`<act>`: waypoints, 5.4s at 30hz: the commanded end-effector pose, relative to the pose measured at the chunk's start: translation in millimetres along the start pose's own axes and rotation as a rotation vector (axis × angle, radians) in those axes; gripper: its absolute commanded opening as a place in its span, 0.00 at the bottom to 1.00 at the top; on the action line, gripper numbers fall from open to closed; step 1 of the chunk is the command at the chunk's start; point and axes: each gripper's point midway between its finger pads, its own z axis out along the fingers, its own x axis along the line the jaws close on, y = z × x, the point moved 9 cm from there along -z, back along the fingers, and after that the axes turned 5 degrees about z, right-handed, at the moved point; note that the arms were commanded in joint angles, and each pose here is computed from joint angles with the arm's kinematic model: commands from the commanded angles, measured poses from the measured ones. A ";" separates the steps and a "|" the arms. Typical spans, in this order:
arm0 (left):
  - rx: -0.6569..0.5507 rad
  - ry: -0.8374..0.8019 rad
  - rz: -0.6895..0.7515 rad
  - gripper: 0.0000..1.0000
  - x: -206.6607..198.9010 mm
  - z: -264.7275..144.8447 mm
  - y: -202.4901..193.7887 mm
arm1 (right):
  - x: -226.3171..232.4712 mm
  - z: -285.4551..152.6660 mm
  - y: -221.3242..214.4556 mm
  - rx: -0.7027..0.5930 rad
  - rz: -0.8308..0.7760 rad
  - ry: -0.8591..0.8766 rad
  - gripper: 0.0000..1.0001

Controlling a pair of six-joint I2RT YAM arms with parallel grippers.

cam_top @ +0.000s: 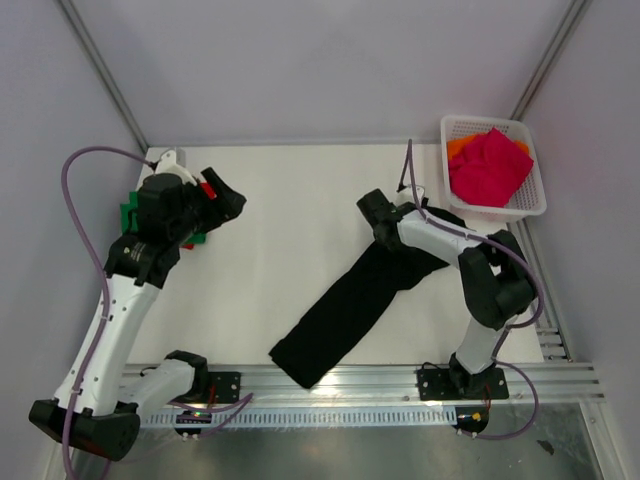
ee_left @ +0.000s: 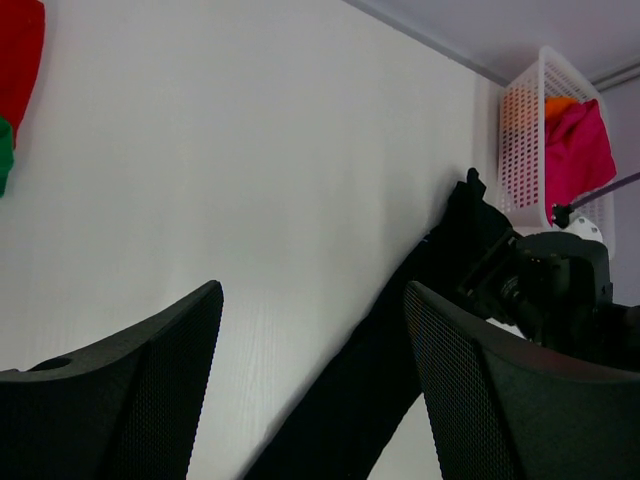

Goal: Fold and stack the t-shirts
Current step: Rotate the tshirt 90 degrees

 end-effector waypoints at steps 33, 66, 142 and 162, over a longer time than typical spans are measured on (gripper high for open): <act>-0.109 0.063 0.033 0.76 3.7 -31.4 13.1 | -0.7 99.2 57.1 0.323 0.174 0.093 0.51; -0.158 0.154 0.055 0.77 13.2 -72.9 16.2 | 180.8 16.9 86.1 0.401 -0.197 1.043 0.50; -0.150 0.204 0.051 0.79 23.9 -58.3 5.0 | 198.0 -32.9 -3.8 0.543 -0.302 0.958 0.50; -0.084 0.173 0.032 0.80 25.5 -34.3 -9.1 | 107.2 -78.5 95.3 0.093 0.013 0.823 0.51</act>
